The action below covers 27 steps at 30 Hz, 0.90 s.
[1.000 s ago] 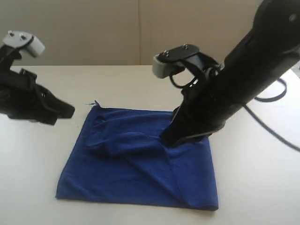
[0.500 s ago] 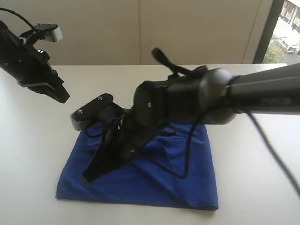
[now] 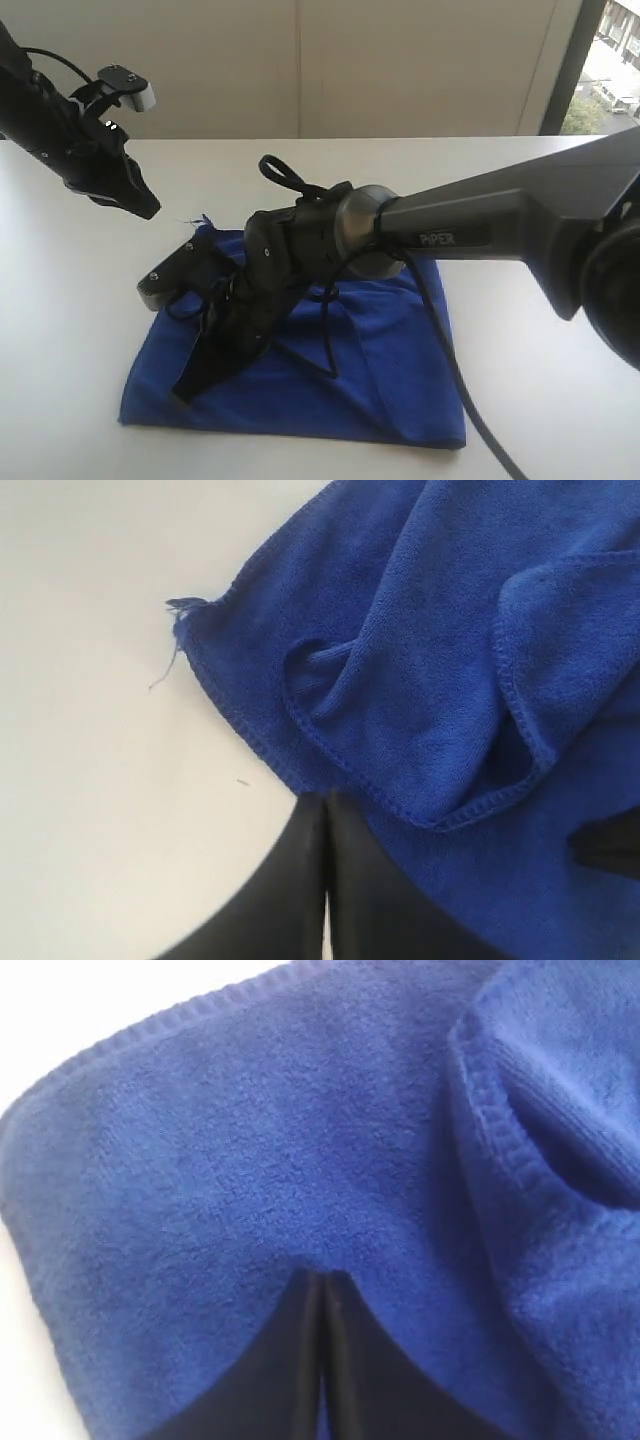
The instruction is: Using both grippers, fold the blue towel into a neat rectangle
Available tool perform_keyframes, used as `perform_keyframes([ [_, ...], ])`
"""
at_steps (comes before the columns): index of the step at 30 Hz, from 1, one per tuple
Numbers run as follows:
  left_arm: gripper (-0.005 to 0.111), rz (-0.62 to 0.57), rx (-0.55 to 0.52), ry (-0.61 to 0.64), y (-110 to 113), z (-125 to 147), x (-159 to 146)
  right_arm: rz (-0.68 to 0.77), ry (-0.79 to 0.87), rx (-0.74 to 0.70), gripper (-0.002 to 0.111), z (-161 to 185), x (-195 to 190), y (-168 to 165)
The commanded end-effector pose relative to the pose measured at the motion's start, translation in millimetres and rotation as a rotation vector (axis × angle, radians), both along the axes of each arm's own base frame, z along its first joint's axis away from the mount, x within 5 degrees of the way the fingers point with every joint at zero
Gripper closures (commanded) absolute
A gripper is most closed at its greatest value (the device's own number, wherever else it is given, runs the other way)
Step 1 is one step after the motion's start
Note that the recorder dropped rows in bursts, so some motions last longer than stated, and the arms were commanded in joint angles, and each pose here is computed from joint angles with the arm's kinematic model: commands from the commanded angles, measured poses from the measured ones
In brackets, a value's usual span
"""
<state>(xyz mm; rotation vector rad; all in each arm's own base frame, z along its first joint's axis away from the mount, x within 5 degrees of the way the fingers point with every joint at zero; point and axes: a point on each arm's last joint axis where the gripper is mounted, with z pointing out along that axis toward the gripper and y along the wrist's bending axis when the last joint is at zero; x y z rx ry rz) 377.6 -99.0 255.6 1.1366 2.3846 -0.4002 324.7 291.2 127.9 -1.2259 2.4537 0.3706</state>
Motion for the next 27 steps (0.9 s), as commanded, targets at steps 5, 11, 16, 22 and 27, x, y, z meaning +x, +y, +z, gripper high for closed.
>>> perform_keyframes([
  [5,0.107,-0.029,-0.007,0.037,0,3,-5,0.153,0.164,-0.124,0.108,-15,-24,-2],
  [11,0.107,-0.043,-0.006,0.068,0,2,-8,0.221,0.109,-0.118,0.108,-9,-38,16],
  [16,0.102,0.002,0.015,0.114,2,-10,-4,0.042,-0.101,0.002,0.108,52,-4,-10],
  [22,0.070,-0.034,0.023,0.230,-1,-54,6,-0.108,-0.032,-0.027,0.108,79,32,-93],
  [27,0.070,-0.062,-0.058,0.197,-10,-71,15,-0.101,0.046,0.034,0.106,79,42,-123],
])
